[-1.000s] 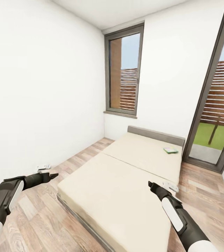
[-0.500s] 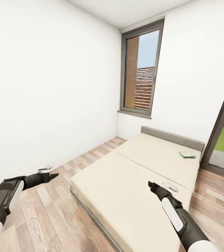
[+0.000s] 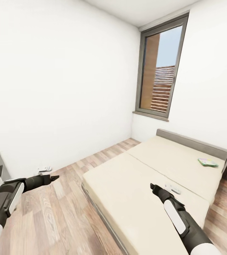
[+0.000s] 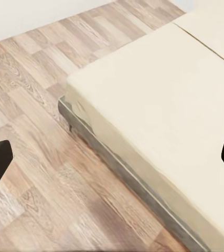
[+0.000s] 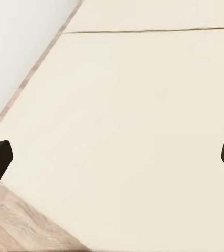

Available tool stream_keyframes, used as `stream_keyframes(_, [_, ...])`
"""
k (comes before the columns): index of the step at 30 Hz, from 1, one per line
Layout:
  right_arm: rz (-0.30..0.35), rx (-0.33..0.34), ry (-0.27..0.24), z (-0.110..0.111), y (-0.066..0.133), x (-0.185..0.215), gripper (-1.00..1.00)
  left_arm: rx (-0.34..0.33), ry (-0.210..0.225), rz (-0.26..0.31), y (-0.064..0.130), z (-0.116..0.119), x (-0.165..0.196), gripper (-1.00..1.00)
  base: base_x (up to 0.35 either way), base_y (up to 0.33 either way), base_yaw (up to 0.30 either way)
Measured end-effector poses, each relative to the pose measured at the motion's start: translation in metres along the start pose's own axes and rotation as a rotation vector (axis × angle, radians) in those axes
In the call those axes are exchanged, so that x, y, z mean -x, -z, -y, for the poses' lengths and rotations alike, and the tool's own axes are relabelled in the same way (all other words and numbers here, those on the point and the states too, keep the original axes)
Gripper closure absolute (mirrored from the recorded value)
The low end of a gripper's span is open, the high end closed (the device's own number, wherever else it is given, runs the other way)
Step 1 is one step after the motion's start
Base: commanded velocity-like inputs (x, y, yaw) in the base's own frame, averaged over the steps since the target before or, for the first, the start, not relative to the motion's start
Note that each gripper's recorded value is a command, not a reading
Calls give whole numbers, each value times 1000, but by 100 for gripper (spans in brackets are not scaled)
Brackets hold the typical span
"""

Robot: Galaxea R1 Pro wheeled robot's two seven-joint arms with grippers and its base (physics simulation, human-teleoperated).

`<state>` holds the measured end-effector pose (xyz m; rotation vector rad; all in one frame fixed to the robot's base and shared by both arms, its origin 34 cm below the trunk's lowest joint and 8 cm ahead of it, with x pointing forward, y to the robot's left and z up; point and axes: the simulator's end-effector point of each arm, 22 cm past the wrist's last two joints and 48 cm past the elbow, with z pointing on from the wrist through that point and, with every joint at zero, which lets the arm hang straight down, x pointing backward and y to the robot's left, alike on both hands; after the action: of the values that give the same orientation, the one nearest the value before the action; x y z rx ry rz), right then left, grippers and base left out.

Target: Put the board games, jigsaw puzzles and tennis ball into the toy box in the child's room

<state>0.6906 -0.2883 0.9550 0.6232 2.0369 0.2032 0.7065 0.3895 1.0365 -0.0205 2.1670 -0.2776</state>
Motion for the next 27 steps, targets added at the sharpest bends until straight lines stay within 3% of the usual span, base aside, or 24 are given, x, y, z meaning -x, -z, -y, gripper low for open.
stream_keyframes(8, [-1, -2, 0, 1, -1, -1, -100, -1, 1, -3, -1, 0, -1, -100, -11, -43, 176])
stream_keyframes(27, [0, -1, -1, 1, -1, -1, -100, -1, 1, -3, -1, 0, -1, -100, -46, -53, 10])
